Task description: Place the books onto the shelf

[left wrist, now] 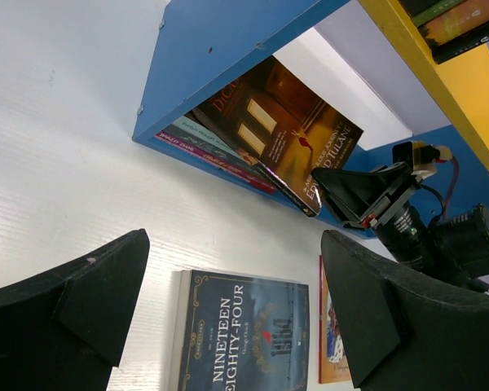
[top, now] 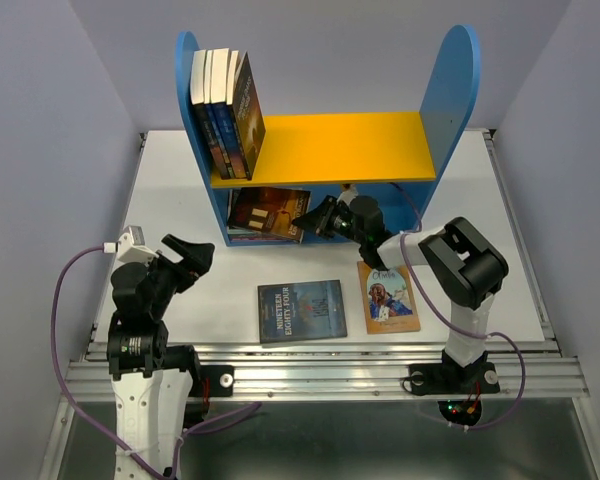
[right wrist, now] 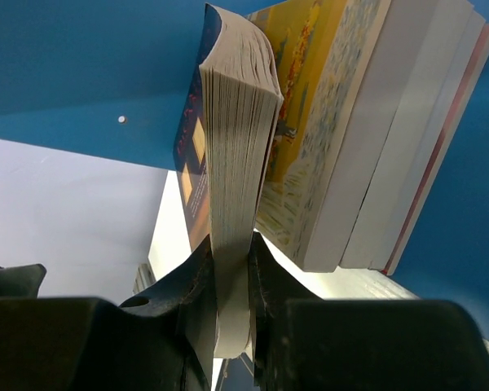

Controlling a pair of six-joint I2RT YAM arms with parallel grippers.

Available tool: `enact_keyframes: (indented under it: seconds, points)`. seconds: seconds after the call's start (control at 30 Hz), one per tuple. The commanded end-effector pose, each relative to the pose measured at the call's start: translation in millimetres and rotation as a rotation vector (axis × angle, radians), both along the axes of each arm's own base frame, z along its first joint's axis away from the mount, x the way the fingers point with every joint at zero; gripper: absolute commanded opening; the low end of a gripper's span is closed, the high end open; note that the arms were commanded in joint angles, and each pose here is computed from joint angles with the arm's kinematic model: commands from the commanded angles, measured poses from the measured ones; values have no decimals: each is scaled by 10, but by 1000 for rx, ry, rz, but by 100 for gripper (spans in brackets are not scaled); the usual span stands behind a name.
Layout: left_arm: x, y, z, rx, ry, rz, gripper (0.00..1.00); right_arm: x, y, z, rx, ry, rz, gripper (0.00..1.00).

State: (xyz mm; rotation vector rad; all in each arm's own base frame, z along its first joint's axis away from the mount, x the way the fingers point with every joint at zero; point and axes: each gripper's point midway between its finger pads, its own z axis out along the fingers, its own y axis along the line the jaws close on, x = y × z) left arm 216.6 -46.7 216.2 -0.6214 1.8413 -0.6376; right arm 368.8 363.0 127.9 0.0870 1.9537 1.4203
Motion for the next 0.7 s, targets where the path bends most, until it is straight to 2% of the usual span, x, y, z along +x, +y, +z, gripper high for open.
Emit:
enact_keyframes:
  seconds: [0.0,0.17,0.23,0.37,0.57,0.67]
  points:
    - [31,-25,89,24,-60,-29,99,71,56,186,14,-57,60,1]
    - [41,-25,86,27,-59,-32,99,114,75,144,-29,-71,95,3]
    - [43,-29,79,29,-60,-35,99,148,81,117,-51,-58,91,11]
    - [48,-34,80,28,-61,-38,99,257,33,101,-94,-71,37,19]
    - [43,-38,79,30,-62,-42,99,347,-66,-11,-147,-37,-40,44]
    - [43,-38,79,32,-64,-42,99,339,-125,-27,-162,-33,-65,48]
